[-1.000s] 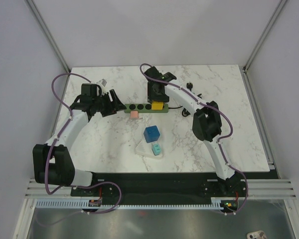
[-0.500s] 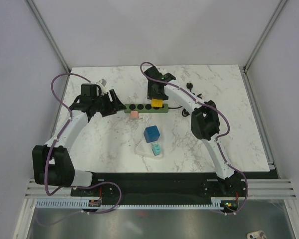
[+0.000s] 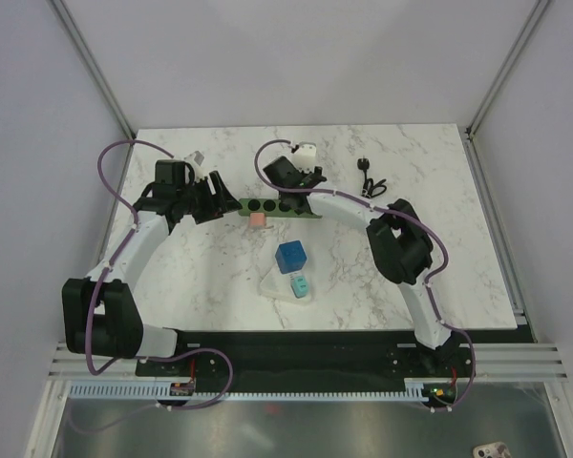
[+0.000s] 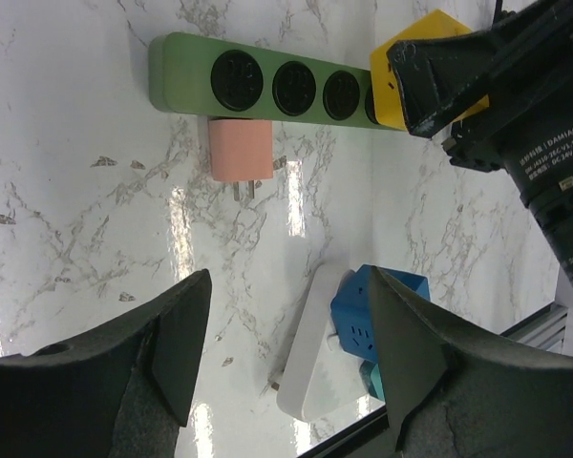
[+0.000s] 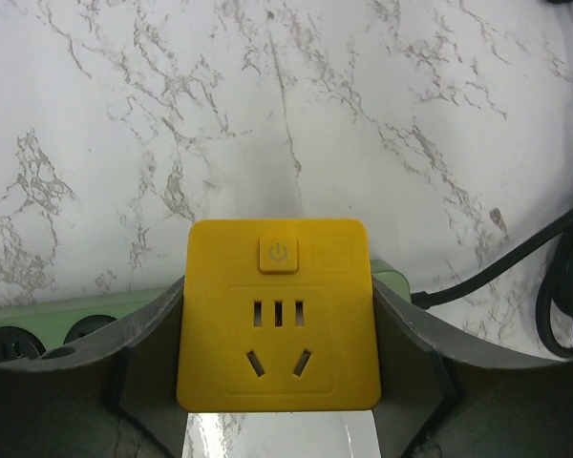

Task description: Insert the plug

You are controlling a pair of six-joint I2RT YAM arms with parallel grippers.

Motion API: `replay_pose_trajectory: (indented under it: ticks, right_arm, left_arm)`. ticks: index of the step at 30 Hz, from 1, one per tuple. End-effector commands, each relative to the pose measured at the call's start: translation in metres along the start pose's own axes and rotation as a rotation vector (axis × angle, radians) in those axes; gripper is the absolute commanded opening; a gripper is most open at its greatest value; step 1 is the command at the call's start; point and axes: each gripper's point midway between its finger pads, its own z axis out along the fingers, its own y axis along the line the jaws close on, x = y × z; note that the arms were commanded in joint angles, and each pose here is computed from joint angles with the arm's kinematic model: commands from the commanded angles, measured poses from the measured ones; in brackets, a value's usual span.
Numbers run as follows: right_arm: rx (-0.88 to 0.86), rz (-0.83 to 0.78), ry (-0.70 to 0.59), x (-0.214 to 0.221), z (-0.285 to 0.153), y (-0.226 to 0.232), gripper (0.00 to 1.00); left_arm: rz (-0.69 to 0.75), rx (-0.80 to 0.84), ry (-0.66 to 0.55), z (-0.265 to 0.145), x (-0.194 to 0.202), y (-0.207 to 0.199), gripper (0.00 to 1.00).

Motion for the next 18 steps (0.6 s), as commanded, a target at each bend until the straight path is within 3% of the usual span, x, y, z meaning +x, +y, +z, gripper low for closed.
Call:
replay_pose_trajectory:
  ticks: [1, 7, 18]
  right_arm:
    - [0.068, -0.066, 0.044, 0.055, -0.008, -0.021, 0.0]
    - [0.016, -0.041, -0.046, 0.044, -0.022, -0.013, 0.0]
    - [0.082, -0.051, -0.149, 0.062, -0.013, -0.031, 0.0]
  left_arm:
    - [0.026, 0.009, -0.061, -0.004, -0.012, -0.005, 0.73]
    - [0.022, 0.006, -0.065, -0.005, -0.012, -0.004, 0.73]
    - [0.024, 0.001, -0.08, -0.008, -0.012, -0.005, 0.73]
